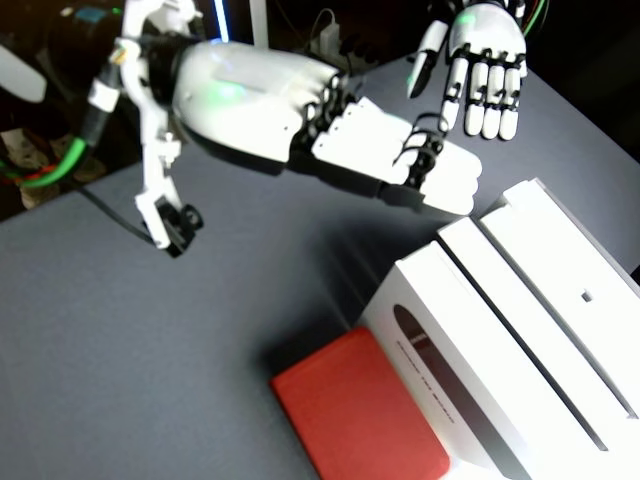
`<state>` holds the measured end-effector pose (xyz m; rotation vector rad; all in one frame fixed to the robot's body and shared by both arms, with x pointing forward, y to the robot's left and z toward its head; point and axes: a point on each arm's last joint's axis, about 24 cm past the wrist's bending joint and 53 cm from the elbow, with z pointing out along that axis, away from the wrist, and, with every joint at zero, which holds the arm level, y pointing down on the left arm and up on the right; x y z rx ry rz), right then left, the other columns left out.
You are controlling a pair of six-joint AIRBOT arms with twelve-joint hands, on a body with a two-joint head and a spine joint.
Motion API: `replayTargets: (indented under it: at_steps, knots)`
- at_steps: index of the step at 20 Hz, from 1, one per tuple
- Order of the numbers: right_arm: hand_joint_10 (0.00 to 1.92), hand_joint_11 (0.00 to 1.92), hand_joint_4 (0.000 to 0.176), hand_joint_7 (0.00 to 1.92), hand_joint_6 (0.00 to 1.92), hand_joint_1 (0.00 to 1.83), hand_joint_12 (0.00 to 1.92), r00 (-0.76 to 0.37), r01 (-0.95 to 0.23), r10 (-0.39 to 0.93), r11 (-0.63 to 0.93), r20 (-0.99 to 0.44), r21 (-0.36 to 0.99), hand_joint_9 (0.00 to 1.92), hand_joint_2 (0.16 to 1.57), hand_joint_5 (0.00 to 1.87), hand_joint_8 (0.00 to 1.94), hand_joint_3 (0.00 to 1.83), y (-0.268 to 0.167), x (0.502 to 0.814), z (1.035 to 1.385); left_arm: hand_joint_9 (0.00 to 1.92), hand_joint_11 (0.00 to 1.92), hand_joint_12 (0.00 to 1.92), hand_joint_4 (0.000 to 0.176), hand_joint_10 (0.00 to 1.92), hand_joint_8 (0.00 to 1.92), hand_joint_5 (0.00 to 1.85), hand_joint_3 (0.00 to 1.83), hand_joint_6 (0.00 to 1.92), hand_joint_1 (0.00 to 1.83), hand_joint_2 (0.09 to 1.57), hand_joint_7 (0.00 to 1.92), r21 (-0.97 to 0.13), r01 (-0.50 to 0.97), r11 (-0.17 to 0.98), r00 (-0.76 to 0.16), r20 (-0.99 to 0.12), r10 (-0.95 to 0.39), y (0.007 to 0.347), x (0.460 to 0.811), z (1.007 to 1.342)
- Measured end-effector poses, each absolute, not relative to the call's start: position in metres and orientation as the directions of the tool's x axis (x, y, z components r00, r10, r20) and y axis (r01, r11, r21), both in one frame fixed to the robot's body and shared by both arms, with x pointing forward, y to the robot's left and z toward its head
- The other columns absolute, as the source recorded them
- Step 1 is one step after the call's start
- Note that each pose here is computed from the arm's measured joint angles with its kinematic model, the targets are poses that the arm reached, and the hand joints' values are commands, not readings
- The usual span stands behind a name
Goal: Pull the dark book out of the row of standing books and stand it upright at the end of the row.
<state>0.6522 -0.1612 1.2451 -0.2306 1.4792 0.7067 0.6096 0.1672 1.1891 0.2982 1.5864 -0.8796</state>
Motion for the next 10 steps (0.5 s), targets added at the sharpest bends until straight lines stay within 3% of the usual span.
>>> replayTargets:
  at_steps: [1, 3, 4, 5, 10]
  knots:
    - [0.00, 0.00, 0.000, 0.00, 0.13, 0.42, 0.00, -0.055, -0.556, 0.301, 0.783, -0.952, 0.280, 0.00, 1.37, 0.20, 0.00, 0.00, -0.164, 0.654, 1.248, 0.00, 0.00, 0.00, 0.058, 0.00, 0.00, 0.02, 0.00, 0.01, 0.02, 1.41, 0.00, -0.366, 0.638, 0.677, -0.231, -0.930, -0.285, 0.167, 0.610, 1.189]
    - [0.00, 0.00, 0.000, 0.00, 0.12, 0.44, 0.00, -0.034, -0.554, 0.321, 0.782, -0.946, 0.285, 0.00, 1.36, 0.18, 0.00, 0.00, -0.167, 0.658, 1.255, 0.00, 0.00, 0.00, 0.053, 0.00, 0.00, 0.04, 0.00, 0.01, 0.04, 1.40, 0.00, -0.366, 0.638, 0.677, -0.231, -0.930, -0.285, 0.167, 0.610, 1.189]
    - [0.00, 0.00, 0.000, 0.00, 0.10, 0.16, 0.00, -0.034, -0.553, 0.323, 0.782, -0.946, 0.287, 0.00, 1.36, 0.13, 0.00, 0.00, -0.166, 0.659, 1.254, 0.00, 0.00, 0.00, 0.060, 0.00, 0.00, 0.01, 0.00, 0.00, 0.01, 1.41, 0.00, -0.365, 0.639, 0.677, -0.230, -0.930, -0.285, 0.167, 0.609, 1.189]
    - [0.00, 0.00, 0.000, 0.00, 0.08, 0.01, 0.00, -0.042, -0.542, 0.335, 0.784, -0.941, 0.303, 0.00, 1.35, 0.11, 0.00, 0.00, -0.167, 0.664, 1.252, 0.00, 0.00, 0.00, 0.053, 0.00, 0.00, 0.02, 0.00, 0.01, 0.03, 1.41, 0.00, -0.365, 0.639, 0.677, -0.231, -0.930, -0.285, 0.167, 0.609, 1.189]
    - [0.00, 0.00, 0.000, 0.00, 0.08, 0.04, 0.00, -0.051, -0.520, 0.357, 0.788, -0.933, 0.330, 0.00, 1.36, 0.12, 0.00, 0.00, -0.169, 0.679, 1.251, 0.00, 0.00, 0.00, 0.050, 0.00, 0.00, 0.02, 0.00, 0.01, 0.00, 1.41, 0.00, -0.366, 0.639, 0.677, -0.231, -0.930, -0.285, 0.167, 0.610, 1.189]
